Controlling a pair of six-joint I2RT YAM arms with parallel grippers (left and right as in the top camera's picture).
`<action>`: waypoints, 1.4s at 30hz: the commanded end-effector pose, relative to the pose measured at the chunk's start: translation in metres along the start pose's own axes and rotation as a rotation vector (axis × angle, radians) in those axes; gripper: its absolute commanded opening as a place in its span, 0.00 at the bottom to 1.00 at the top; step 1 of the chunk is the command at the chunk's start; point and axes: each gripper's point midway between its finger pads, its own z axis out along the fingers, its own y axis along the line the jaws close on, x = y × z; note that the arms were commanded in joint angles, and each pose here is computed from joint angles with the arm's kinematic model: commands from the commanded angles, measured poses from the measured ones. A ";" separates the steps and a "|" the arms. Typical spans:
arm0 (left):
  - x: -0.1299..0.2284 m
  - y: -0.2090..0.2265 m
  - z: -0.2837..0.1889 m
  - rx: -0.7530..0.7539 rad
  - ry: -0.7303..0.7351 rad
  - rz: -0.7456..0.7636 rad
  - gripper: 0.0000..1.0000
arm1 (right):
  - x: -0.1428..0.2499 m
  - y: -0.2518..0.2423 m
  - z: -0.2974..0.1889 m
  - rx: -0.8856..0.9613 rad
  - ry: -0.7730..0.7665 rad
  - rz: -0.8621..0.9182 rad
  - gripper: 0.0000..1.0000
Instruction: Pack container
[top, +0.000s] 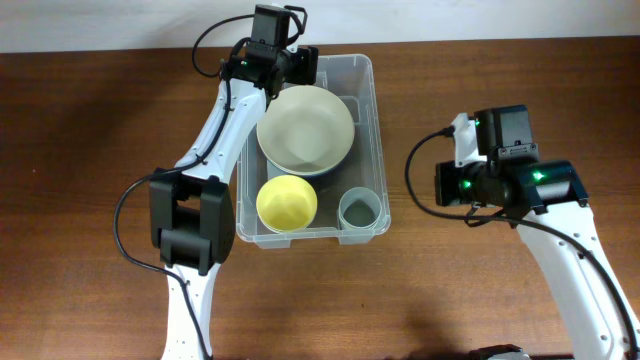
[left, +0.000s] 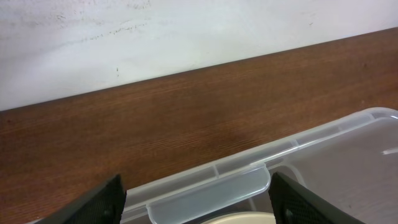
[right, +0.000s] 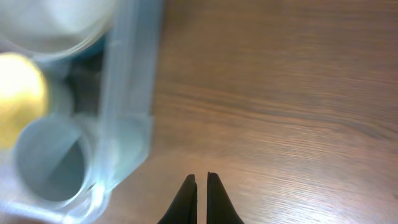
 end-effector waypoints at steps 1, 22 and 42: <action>0.034 -0.016 0.013 0.069 0.101 -0.011 0.76 | 0.001 0.036 -0.012 -0.190 -0.009 -0.144 0.04; 0.035 -0.016 0.013 0.069 0.102 -0.011 0.76 | 0.053 0.120 -0.017 -0.470 0.157 -0.390 0.04; 0.034 -0.016 0.013 0.069 0.102 -0.011 0.76 | 0.045 0.121 0.032 -0.482 0.220 -0.368 0.04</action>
